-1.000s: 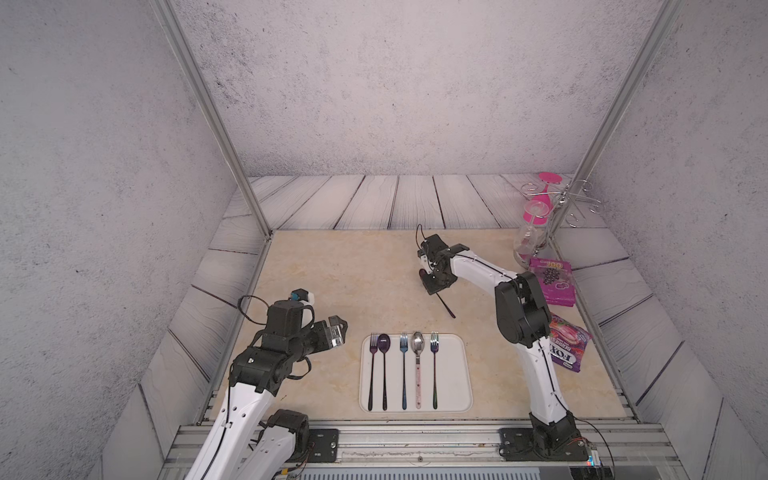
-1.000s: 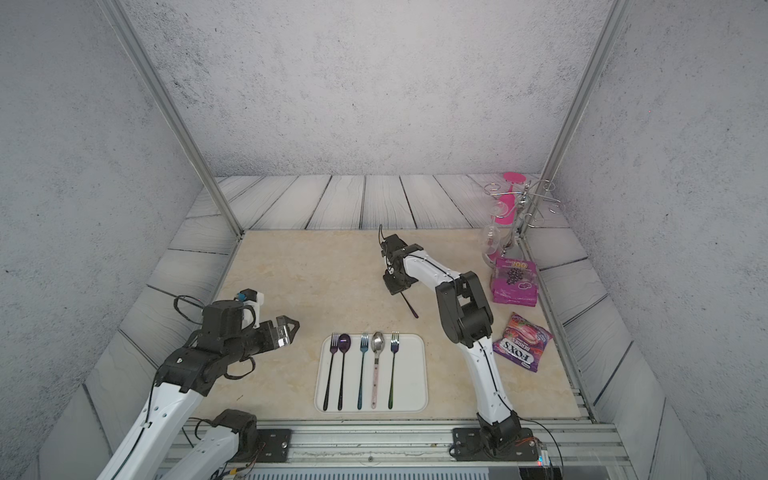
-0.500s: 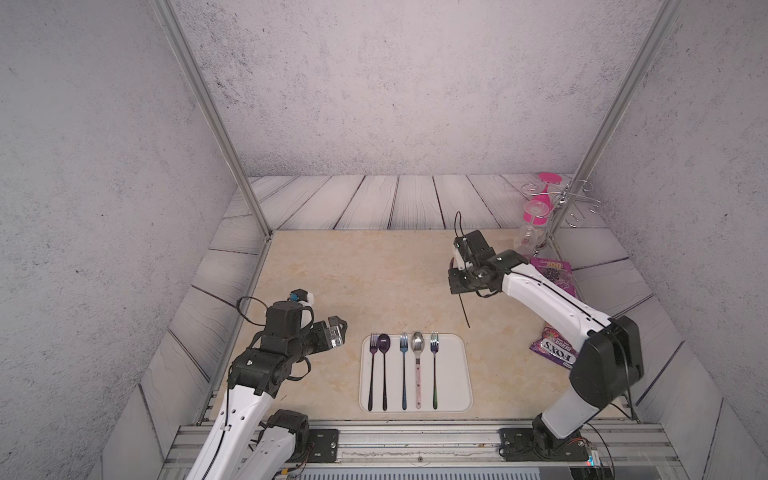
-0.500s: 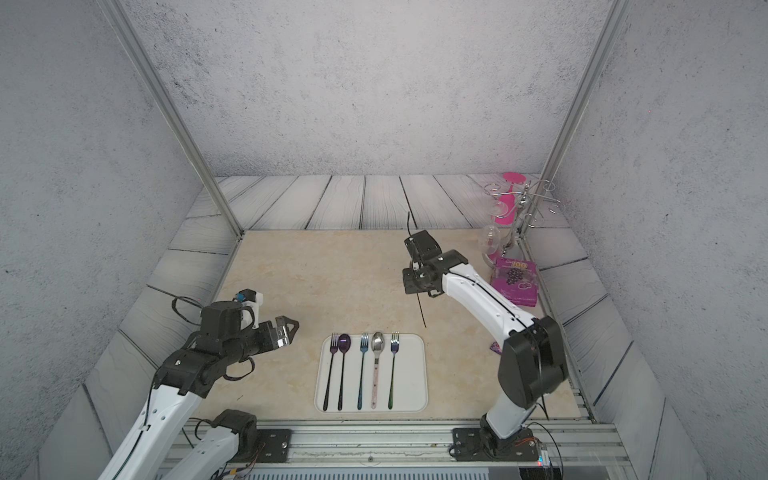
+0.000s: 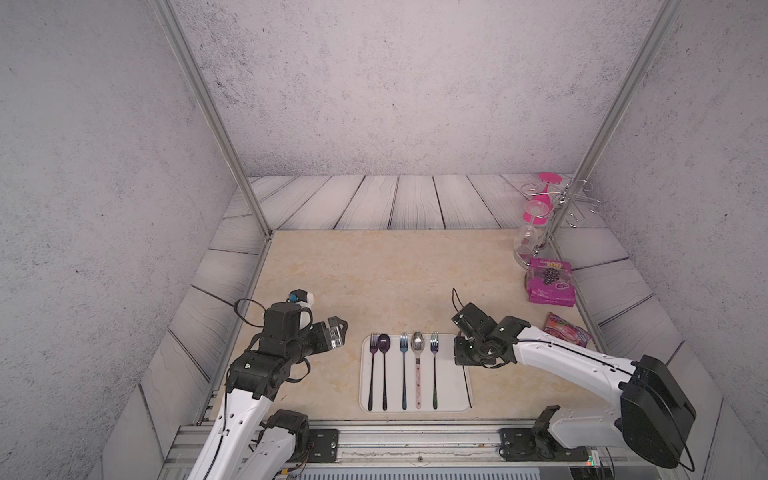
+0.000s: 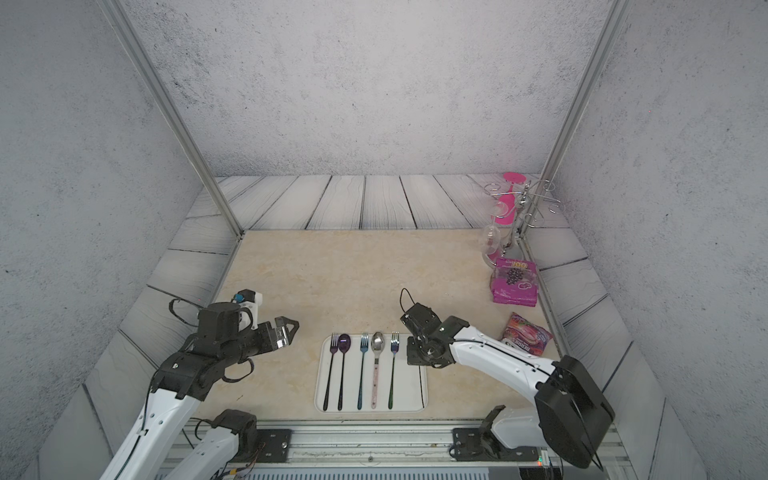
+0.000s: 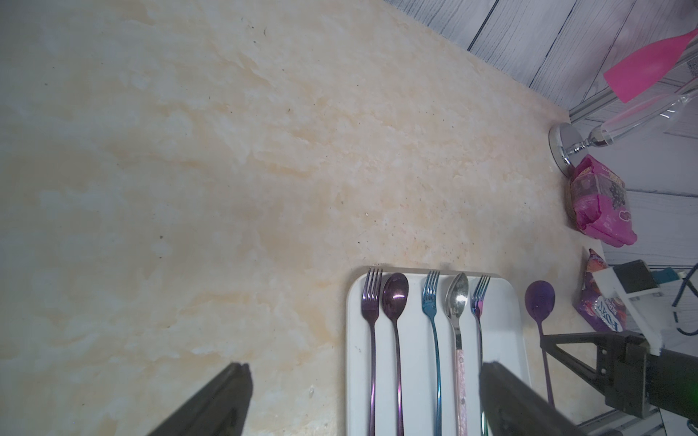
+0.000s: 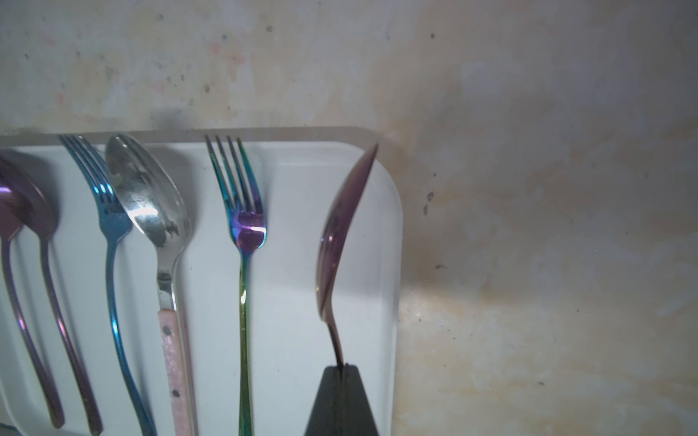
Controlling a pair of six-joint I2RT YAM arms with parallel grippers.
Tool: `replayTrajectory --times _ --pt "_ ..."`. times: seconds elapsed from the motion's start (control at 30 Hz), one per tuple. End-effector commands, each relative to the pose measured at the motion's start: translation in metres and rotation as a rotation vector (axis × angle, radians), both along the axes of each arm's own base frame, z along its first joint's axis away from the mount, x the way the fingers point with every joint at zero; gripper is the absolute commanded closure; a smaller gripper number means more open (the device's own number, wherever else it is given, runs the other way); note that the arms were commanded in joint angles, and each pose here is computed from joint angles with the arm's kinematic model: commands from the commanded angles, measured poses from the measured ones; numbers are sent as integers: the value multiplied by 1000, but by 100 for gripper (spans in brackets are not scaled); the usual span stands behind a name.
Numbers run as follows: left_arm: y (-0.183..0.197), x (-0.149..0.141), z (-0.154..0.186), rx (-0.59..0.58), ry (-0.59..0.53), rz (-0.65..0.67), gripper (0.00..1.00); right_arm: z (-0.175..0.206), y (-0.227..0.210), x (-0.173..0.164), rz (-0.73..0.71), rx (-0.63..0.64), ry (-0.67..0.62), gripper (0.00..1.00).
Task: Set the spoon and fork side by side
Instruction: Place the spoon on the tray.
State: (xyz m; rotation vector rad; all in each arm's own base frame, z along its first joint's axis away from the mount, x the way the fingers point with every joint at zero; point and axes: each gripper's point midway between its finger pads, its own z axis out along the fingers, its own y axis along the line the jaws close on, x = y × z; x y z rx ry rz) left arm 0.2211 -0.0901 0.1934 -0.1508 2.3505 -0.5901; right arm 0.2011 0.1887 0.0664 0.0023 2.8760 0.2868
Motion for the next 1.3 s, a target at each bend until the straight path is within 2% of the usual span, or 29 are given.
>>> replayTrajectory --times 0.0,0.13,0.47,0.67,1.27 --pt "-2 -1 3 -4 -8 -15 1 -3 13 8 -52 28 -12 100" --pt "-2 -1 3 -3 -12 -13 1 -17 21 2 -53 28 26 100" --pt "-3 -2 3 -7 -11 -17 1 -29 15 -2 -42 -68 37 100" --pt "-2 -2 3 -6 -11 -15 1 -29 1 -2 -40 -213 44 100" --pt "-3 -2 5 -10 -19 -22 1 -45 0 -4 -54 -474 71 100"
